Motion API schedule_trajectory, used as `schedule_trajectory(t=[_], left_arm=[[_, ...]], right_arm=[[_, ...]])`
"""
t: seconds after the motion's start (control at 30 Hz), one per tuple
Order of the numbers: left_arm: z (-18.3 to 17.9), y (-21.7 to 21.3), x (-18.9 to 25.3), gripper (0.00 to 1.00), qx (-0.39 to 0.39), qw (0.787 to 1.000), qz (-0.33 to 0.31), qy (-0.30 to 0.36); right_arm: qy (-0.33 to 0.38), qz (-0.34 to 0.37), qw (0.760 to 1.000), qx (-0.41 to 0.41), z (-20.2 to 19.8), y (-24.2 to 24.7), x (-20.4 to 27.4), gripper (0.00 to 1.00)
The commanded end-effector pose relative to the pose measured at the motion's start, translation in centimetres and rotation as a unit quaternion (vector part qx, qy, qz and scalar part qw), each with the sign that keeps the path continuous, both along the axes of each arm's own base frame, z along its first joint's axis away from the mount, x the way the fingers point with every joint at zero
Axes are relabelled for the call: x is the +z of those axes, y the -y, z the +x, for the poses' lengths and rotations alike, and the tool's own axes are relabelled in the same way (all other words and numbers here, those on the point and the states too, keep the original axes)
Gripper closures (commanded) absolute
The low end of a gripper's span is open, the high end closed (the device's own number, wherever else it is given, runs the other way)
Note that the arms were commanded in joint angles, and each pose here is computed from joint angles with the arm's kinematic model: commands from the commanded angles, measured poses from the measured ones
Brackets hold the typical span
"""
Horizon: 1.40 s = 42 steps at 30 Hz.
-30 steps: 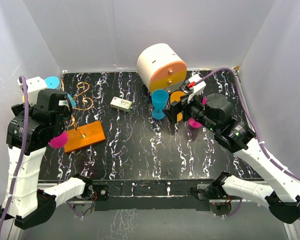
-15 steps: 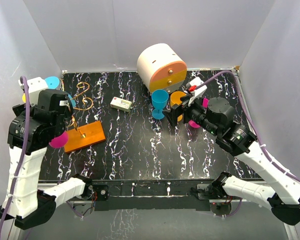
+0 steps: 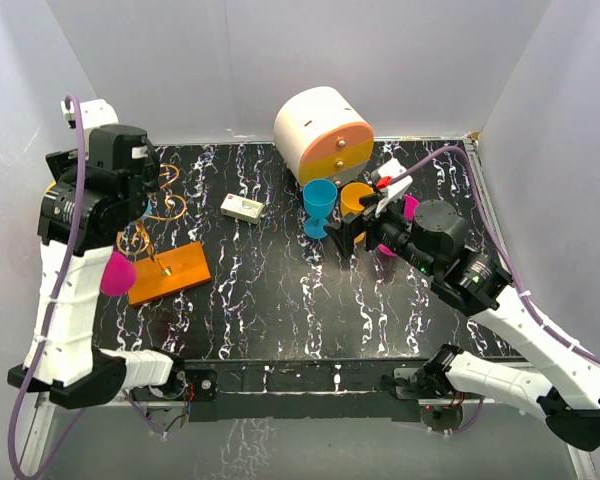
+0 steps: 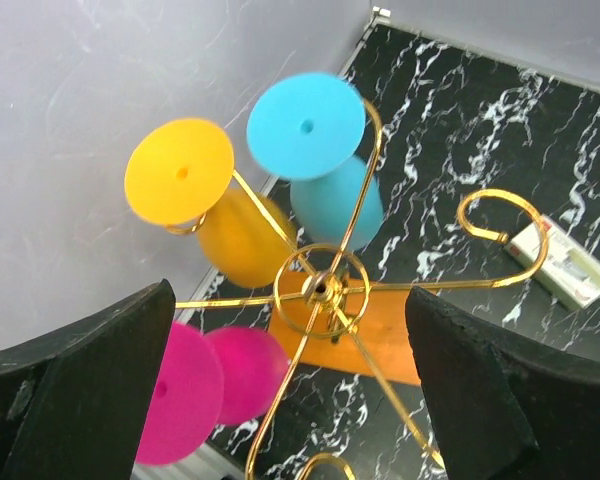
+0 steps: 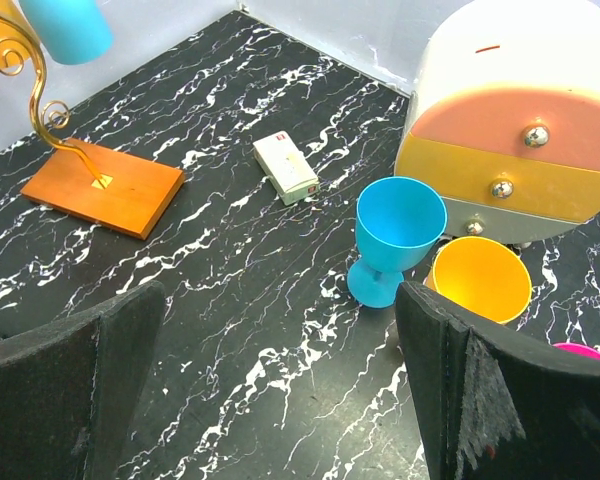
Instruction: Take the wine glass off the wine glass rack
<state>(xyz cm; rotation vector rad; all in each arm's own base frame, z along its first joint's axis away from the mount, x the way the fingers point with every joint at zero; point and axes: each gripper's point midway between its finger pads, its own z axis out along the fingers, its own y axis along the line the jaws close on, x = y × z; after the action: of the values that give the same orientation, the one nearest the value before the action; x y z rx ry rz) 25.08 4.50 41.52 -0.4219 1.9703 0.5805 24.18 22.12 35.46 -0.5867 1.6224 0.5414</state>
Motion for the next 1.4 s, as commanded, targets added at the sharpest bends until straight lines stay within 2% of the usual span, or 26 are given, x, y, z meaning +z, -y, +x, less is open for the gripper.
schedule_trajectory(t=[0.0, 0.13, 0.27, 0.4, 0.53, 0.87, 1.0, 1.2, 1.37], left_arm=[[2.3, -0.8, 2.5, 0.01, -0.006, 0.999, -0.008, 0.037], [4.7, -1.8, 1.8, 0.01, -0.006, 0.999, -0.031, 0.034], [5.4, -3.5, 1.1, 0.01, 0.013, 0.998, -0.051, 0.041], [3.5, -4.5, 1.2, 0.01, 0.032, 0.995, -0.075, 0.061], [-0.1, -4.8, 1.3, 0.01, 0.054, 0.992, -0.087, 0.074], [-6.4, -6.1, -2.0, 0.01, 0.111, 0.991, -0.070, 0.031], [-6.9, -5.9, -2.0, 0.01, 0.111, 0.990, -0.076, 0.030], [-6.2, -4.9, -4.6, 0.01, 0.108, 0.988, -0.110, -0.008], [-7.0, -4.8, -5.6, 0.01, 0.131, 0.983, -0.124, -0.026]], right_arm=[[0.039, 0.022, 0.999, -0.004, -0.1, 0.1, 2.2, 0.02], [0.041, 0.022, 0.999, -0.003, -0.1, 0.1, 2.2, 0.02], [0.042, 0.021, 0.999, -0.003, -0.3, 0.0, 2.1, 0.01], [0.046, 0.020, 0.999, -0.002, -0.5, 0.0, 1.9, 0.02], [0.053, 0.024, 0.998, 0.003, -0.9, -0.1, 2.2, 0.02], [0.075, 0.031, 0.996, 0.034, -3.4, -1.0, 3.6, 0.02], [0.083, 0.036, 0.995, 0.042, -4.3, -1.0, 3.9, 0.02], [0.093, 0.046, 0.993, 0.052, -5.3, -0.8, 4.6, 0.02], [0.101, 0.050, 0.992, 0.050, -5.7, -0.4, 5.0, 0.02]])
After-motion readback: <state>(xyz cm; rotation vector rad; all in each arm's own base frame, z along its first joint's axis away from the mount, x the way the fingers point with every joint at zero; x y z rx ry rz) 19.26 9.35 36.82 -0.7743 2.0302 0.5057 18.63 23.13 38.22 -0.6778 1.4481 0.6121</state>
